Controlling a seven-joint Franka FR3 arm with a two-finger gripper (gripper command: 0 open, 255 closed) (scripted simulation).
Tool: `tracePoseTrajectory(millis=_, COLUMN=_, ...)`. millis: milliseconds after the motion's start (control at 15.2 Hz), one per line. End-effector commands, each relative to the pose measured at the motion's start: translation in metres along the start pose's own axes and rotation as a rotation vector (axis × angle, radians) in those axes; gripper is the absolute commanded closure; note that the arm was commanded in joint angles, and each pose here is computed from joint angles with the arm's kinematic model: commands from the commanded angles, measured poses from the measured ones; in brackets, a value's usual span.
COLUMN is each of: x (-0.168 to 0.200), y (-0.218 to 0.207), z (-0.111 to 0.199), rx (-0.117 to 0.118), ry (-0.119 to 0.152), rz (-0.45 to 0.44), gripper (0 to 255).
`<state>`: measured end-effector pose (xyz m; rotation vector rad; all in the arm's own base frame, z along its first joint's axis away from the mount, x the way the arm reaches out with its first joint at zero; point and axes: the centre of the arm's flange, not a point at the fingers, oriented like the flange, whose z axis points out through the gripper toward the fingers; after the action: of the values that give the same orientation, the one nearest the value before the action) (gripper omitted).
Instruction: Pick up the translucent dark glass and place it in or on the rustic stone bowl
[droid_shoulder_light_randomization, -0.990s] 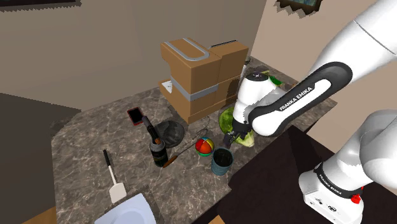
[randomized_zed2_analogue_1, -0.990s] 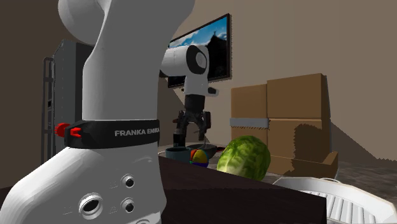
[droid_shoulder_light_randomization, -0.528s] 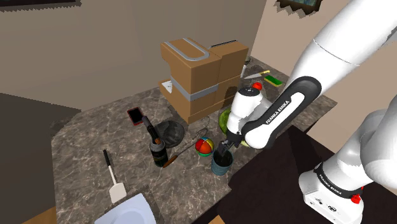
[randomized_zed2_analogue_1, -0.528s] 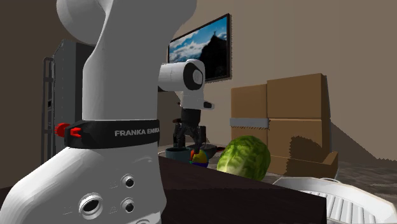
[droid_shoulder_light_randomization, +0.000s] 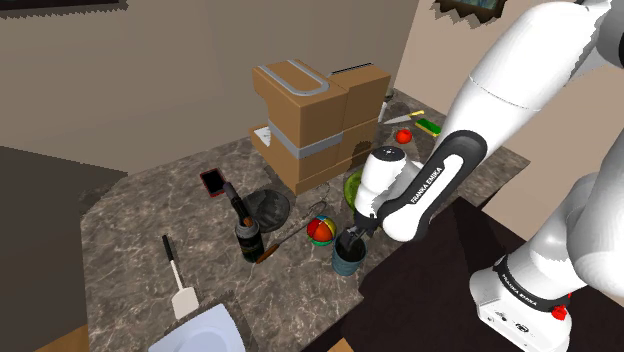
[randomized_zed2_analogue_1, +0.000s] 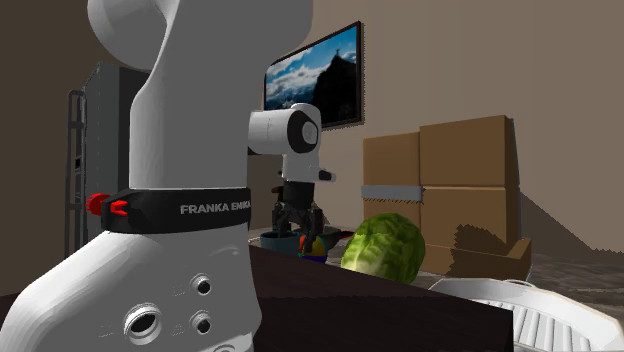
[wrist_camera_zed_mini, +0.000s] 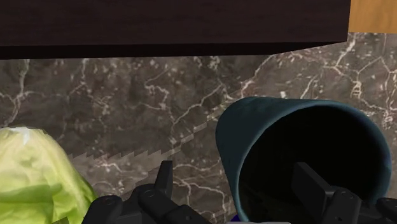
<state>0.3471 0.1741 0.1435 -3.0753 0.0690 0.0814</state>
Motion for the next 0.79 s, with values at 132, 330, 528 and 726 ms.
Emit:
tracePoseTrajectory(millis=132, x=0.0000, y=0.0000, z=0.0001, rx=0.000, ry=0.000, rz=0.000, gripper=0)
tracePoseTrajectory(millis=330, x=0.0000, y=0.0000, z=0.0001, rx=0.000, ry=0.000, rz=0.000, gripper=255)
tracePoseTrajectory(millis=528, x=0.0000, y=0.0000, z=0.0001, rx=0.000, ry=0.000, rz=0.000, gripper=255)
tracePoseTrajectory(millis=726, x=0.0001, y=0.0001, z=0.0002, rx=0.000, ry=0.000, rz=0.000, gripper=255)
